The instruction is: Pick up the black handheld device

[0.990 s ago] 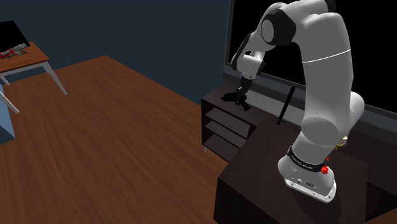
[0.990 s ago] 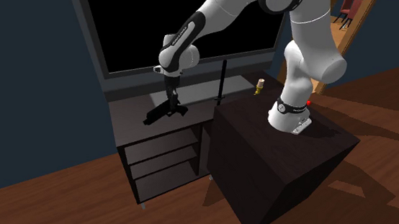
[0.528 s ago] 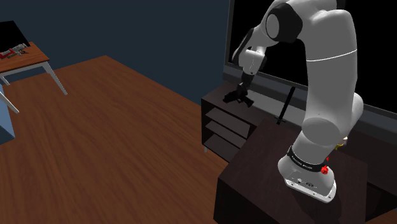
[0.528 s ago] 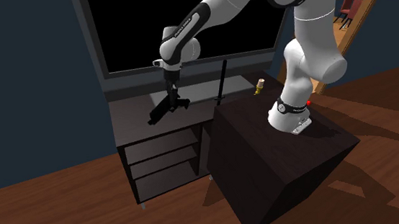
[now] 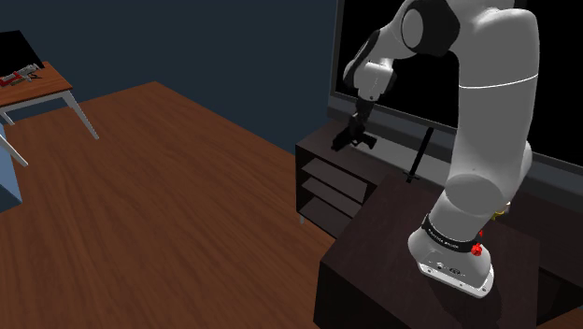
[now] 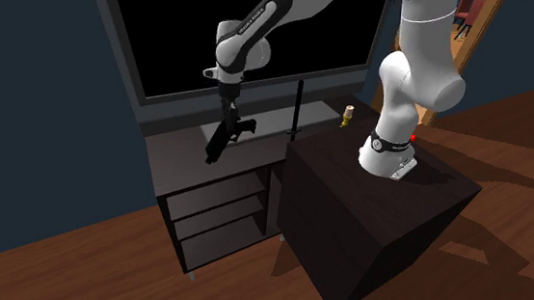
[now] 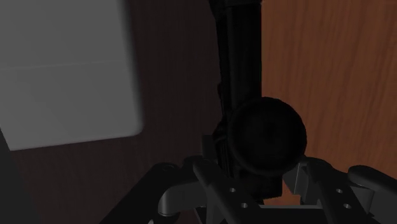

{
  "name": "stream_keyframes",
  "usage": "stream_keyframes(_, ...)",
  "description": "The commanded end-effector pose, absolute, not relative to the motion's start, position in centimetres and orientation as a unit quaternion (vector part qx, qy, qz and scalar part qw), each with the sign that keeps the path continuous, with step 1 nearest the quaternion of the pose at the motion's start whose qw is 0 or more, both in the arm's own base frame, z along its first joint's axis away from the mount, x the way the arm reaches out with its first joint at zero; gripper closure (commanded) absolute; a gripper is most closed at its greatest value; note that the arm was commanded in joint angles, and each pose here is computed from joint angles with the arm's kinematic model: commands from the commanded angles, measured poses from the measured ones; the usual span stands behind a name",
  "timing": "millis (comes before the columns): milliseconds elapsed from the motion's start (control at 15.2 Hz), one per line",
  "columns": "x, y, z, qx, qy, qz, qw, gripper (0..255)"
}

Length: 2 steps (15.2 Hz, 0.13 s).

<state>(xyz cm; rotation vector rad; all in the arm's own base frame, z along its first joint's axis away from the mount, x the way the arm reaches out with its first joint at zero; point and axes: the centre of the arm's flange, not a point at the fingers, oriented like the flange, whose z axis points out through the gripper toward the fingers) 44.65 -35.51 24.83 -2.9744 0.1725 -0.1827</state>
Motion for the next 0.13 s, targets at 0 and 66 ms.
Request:
stream_keyframes(0, 44.65, -35.58, 25.48, -0.993, 0.058, -0.061, 0.078, 255)
stream_keyframes(66, 44.65, -35.58, 25.48, -0.993, 0.058, -0.061, 0.078, 255)
